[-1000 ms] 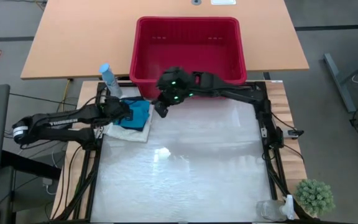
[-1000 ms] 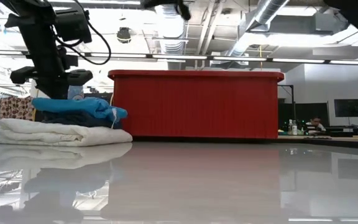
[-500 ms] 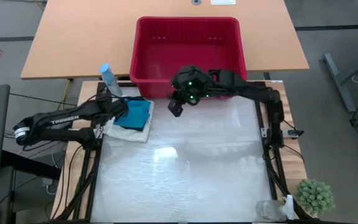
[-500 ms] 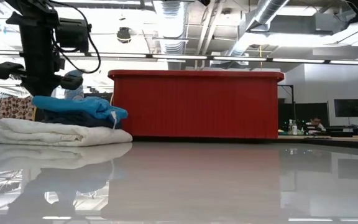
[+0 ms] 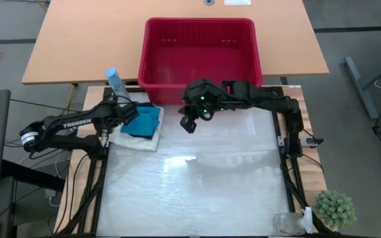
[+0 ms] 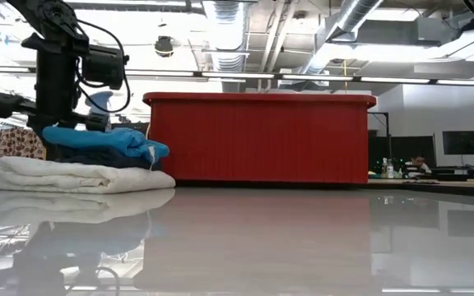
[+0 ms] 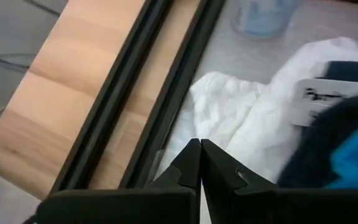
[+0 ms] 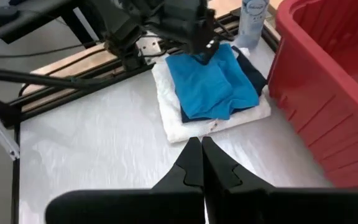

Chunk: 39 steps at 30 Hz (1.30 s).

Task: Fold Laundry from Bin
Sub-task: Put the stacked clothes into the red bin

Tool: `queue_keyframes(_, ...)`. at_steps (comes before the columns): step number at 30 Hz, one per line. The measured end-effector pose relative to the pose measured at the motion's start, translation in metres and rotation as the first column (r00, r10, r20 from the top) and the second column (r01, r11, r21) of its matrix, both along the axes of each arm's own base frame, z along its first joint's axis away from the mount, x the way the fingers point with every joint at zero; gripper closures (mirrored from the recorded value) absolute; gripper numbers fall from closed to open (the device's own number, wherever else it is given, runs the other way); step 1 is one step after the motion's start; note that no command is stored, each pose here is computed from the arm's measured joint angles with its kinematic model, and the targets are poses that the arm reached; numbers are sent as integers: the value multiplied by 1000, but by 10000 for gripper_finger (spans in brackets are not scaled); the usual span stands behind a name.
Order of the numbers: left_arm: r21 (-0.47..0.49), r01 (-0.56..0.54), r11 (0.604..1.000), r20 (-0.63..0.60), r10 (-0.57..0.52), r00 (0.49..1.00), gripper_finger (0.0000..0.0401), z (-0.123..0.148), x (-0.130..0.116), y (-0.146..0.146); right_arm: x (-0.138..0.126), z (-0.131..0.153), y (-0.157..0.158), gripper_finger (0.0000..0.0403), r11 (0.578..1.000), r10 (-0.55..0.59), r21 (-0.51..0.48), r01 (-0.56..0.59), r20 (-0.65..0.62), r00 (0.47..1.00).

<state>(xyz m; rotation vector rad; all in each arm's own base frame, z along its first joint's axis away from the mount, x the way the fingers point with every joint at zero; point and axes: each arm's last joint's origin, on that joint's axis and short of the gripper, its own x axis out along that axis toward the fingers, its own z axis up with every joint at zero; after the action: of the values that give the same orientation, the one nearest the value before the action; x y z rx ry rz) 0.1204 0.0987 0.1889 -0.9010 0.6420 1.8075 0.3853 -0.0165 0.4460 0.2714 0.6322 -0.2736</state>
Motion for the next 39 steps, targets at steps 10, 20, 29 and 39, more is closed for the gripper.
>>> queue_keyframes(10,-18,-5,1000,-2,5,1000,401,-23,10,6,-23,12,24,386,999,-12,-40,10,-36,999)
queue_keyframes(20,-183,144,972,49,-137,989,401,-57,40,16,-109,50,21,386,947,-285,-163,276,-38,958)
queue_keyframes(29,-132,344,930,194,-316,929,401,-64,77,1,-165,77,17,386,916,-357,-168,364,70,932)
queue_keyframes(39,62,657,752,485,-598,638,401,-51,125,-28,-169,78,4,386,896,-392,-202,396,62,918)
